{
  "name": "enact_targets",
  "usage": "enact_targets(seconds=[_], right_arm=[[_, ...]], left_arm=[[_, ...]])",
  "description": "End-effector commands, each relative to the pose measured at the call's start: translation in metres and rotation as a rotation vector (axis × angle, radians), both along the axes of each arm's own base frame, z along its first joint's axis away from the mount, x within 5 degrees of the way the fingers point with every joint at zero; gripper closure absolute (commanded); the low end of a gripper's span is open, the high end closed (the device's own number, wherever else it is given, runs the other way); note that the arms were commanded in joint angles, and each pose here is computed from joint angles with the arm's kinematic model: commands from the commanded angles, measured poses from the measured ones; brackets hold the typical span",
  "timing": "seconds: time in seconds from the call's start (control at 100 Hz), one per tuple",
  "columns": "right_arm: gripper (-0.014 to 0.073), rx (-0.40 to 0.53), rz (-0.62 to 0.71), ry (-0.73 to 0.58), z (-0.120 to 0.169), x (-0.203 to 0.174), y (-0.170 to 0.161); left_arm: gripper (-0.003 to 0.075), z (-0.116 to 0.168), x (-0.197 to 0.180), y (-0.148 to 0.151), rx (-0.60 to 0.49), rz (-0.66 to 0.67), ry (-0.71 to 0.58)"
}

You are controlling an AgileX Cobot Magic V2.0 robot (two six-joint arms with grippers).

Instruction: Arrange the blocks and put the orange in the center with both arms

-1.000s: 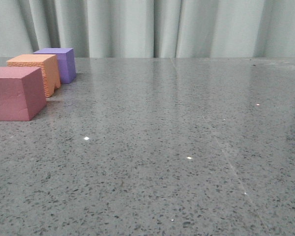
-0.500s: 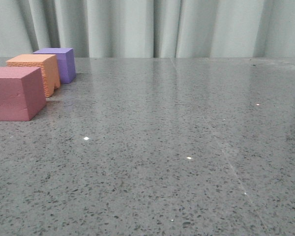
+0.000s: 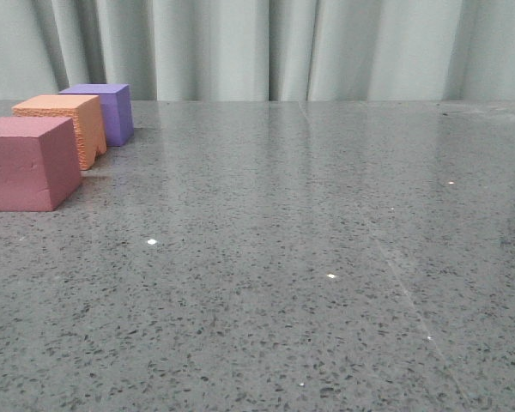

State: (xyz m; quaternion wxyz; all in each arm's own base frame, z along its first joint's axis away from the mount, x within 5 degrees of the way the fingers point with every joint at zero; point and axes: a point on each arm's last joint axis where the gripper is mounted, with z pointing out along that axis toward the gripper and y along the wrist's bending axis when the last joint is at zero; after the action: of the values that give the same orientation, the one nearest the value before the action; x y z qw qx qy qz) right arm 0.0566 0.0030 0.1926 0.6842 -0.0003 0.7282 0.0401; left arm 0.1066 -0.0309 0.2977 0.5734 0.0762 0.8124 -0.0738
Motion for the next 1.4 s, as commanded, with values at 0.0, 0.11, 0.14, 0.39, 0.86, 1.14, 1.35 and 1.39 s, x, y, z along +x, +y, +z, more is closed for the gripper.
enact_targets(seconds=[0.0,0.11,0.14,0.39,0.86,1.14,1.35,1.39], right_arm=[[0.0662,-0.002,0.002,-0.130,0.014,-0.003,0.000],[0.0662,-0.002,0.002,-0.130,0.014,-0.003,0.000],[0.0662,-0.002,0.002,-0.130,0.014,-0.003,0.000],[0.0662,-0.002,0.002,-0.130,0.014,-0.003,0.000],[0.0662,-0.002,0.002,-0.130,0.014,-0.003,0.000],[0.0662,-0.002,0.002,-0.130,0.014,-0.003,0.000],[0.0662,-0.002,0.002,-0.130,0.014,-0.003,0.000],[0.0662,-0.002,0.002,-0.131,0.014,-0.003,0.000]], left_arm=[[0.0734,0.014,-0.003,-0.004,0.024,-0.077,-0.111],[0.0734,0.012,-0.008,-0.002,0.077,-0.114,-0.168],[0.0734,0.010,-0.009,-0.002,0.082,-0.119,-0.196],[0.0734,-0.017,-0.025,0.011,0.009,-0.024,-0.425],[0.0734,-0.088,-0.043,0.027,-0.082,0.178,-0.422],[0.0734,-0.091,-0.050,0.028,-0.072,0.180,-0.484],[0.0734,-0.091,-0.052,0.028,-0.064,0.181,-0.500],[0.0734,-0.091,-0.052,0.028,-0.064,0.182,-0.500]])
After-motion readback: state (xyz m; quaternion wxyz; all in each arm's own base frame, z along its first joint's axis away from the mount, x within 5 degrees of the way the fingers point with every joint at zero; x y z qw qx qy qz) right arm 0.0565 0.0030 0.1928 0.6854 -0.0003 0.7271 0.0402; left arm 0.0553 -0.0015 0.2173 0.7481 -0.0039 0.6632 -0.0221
